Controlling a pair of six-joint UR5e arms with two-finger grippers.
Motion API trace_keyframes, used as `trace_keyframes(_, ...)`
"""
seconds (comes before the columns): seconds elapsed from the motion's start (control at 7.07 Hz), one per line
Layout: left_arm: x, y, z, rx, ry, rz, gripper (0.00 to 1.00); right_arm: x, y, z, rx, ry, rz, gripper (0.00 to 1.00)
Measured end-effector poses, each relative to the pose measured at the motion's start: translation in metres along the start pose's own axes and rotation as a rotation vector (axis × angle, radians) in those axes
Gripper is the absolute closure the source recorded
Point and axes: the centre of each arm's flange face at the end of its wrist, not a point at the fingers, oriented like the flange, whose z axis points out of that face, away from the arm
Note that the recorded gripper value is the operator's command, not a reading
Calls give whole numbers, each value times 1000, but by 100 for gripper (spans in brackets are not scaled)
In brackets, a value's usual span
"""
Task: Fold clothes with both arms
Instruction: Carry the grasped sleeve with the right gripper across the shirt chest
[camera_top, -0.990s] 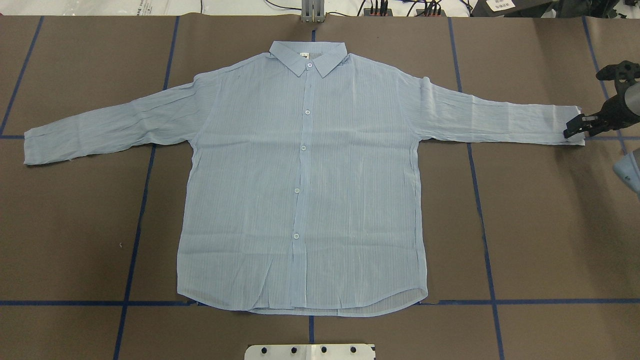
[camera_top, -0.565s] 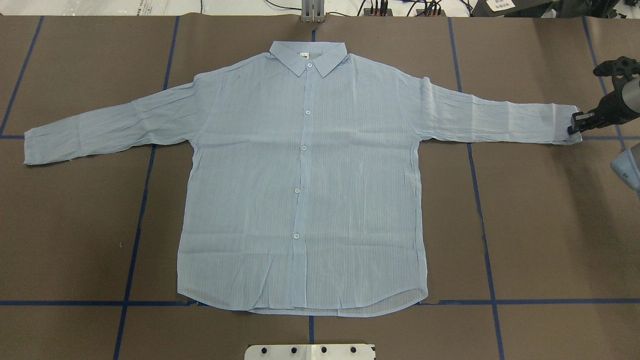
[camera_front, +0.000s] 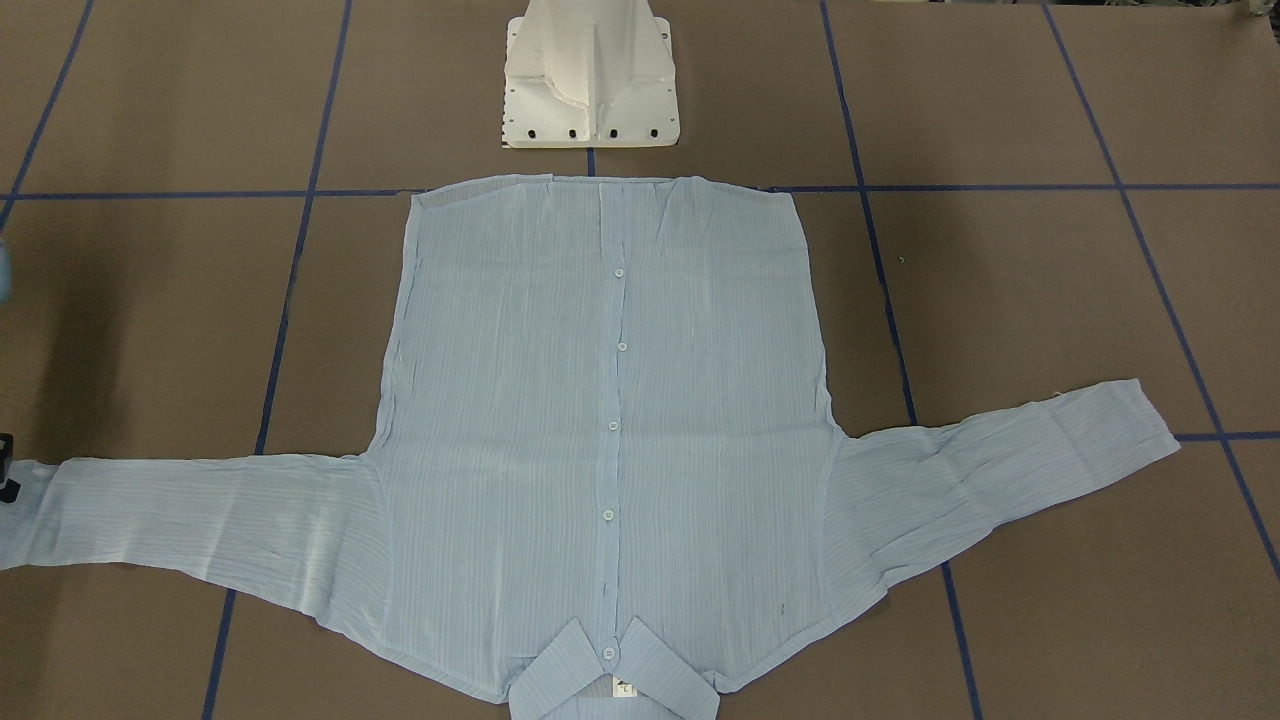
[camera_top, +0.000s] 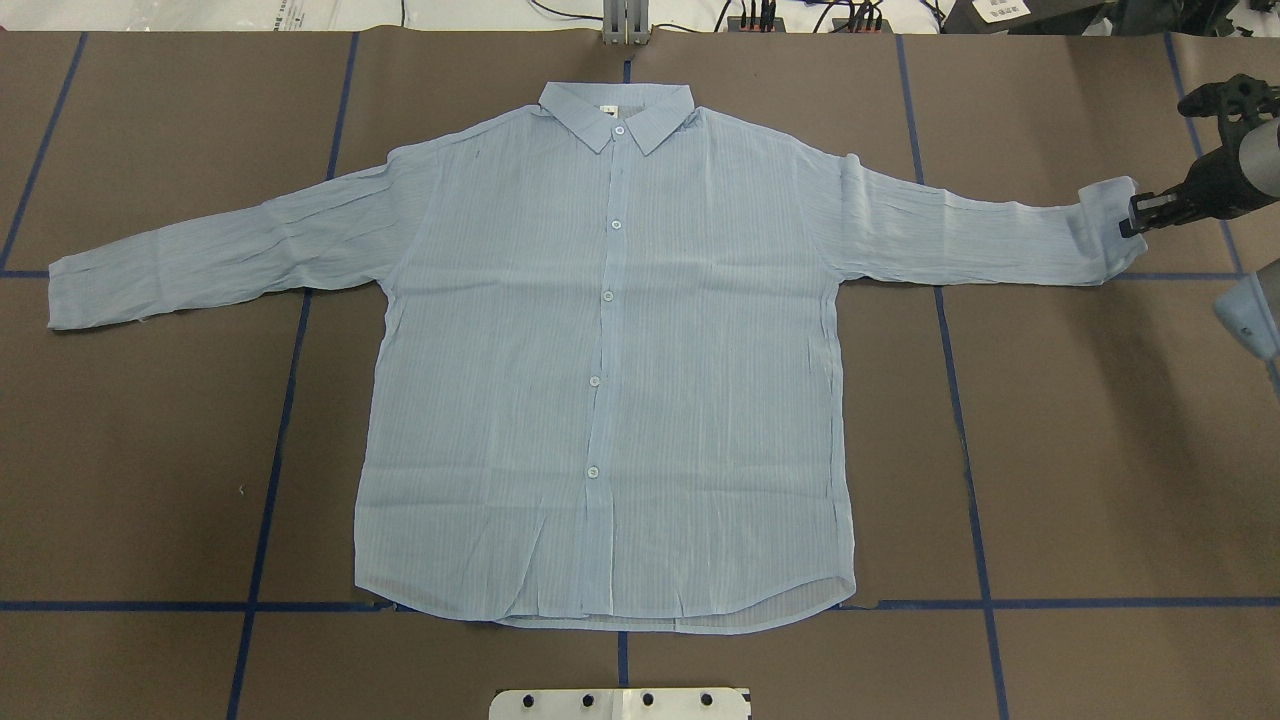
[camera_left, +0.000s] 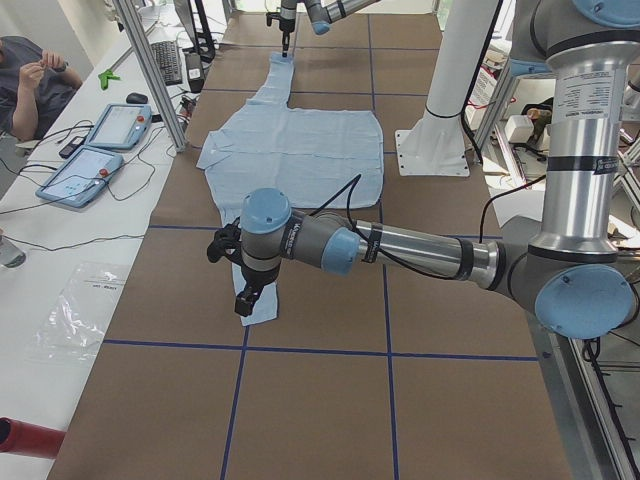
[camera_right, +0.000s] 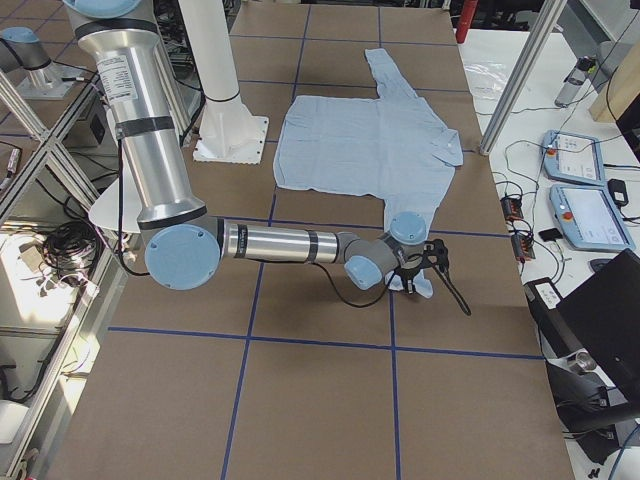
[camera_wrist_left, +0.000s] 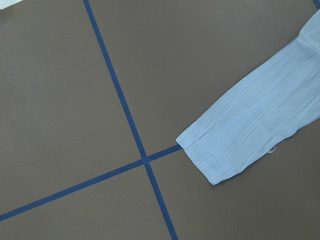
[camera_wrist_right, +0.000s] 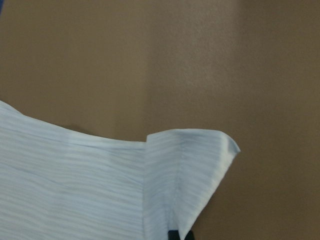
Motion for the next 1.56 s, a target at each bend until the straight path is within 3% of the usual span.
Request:
trace_keyframes(0.42, -1, 0, 1, -1, 0, -1, 0, -115, -51, -41, 106, -105, 26, 100)
trace_keyframes(0.85, -3, 1, 3, -6, 1, -6, 0, -308, -80, -31, 191, -201, -105, 100)
trace_keyframes(1.13, -4, 2, 4, -9, 2, -8, 0, -431, -66, -20, 267, -237, -183, 100)
trace_keyframes(1.56, -4, 3, 5, -10, 3, -10, 0, -563, -19, -8, 372, -267, -238, 100)
